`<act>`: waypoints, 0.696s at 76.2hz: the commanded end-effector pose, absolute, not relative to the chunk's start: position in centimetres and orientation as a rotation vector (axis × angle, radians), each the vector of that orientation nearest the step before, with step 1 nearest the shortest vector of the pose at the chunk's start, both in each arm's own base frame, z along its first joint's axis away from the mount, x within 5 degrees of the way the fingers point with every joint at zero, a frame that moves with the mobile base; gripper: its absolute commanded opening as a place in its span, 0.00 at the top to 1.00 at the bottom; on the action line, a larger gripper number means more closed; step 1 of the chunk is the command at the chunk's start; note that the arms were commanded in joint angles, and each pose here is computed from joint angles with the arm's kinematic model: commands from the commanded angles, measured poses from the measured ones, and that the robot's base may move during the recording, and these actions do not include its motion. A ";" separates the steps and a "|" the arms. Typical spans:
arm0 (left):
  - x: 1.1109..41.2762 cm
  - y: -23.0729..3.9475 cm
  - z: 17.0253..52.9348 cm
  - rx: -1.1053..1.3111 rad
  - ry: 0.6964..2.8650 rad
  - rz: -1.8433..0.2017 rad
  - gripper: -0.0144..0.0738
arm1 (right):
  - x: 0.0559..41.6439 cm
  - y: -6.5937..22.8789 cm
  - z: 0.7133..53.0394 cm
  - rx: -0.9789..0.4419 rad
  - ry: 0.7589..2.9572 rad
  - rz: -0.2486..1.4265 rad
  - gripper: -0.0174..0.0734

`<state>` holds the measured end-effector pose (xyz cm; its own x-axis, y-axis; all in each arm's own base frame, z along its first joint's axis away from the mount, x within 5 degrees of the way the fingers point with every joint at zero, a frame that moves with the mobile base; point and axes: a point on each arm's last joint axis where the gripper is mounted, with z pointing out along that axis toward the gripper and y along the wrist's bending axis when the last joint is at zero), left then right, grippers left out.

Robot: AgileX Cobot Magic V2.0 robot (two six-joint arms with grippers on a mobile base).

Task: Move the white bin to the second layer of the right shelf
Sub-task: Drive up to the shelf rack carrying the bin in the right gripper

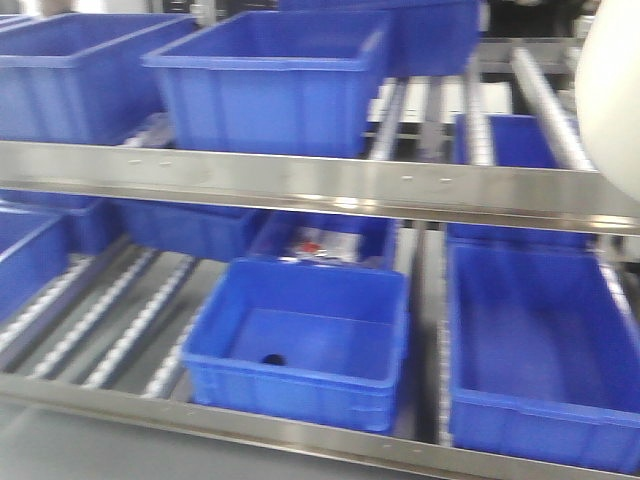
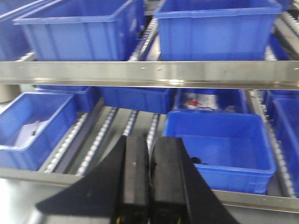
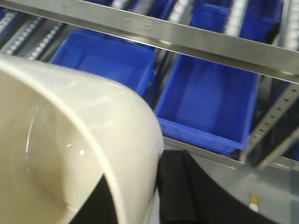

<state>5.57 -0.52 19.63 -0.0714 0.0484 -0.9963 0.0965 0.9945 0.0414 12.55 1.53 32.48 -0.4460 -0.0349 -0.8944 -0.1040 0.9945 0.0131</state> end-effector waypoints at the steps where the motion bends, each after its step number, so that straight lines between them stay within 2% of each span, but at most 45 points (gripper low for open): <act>1: 5.6 -0.6 19.2 0.108 1.578 -0.047 0.74 | 12.9 1.5 34.3 -0.090 1.912 0.085 0.75; 53: 5.6 -0.6 19.2 0.108 1.578 -0.047 0.74 | 12.9 1.5 34.3 -0.090 1.912 0.085 0.75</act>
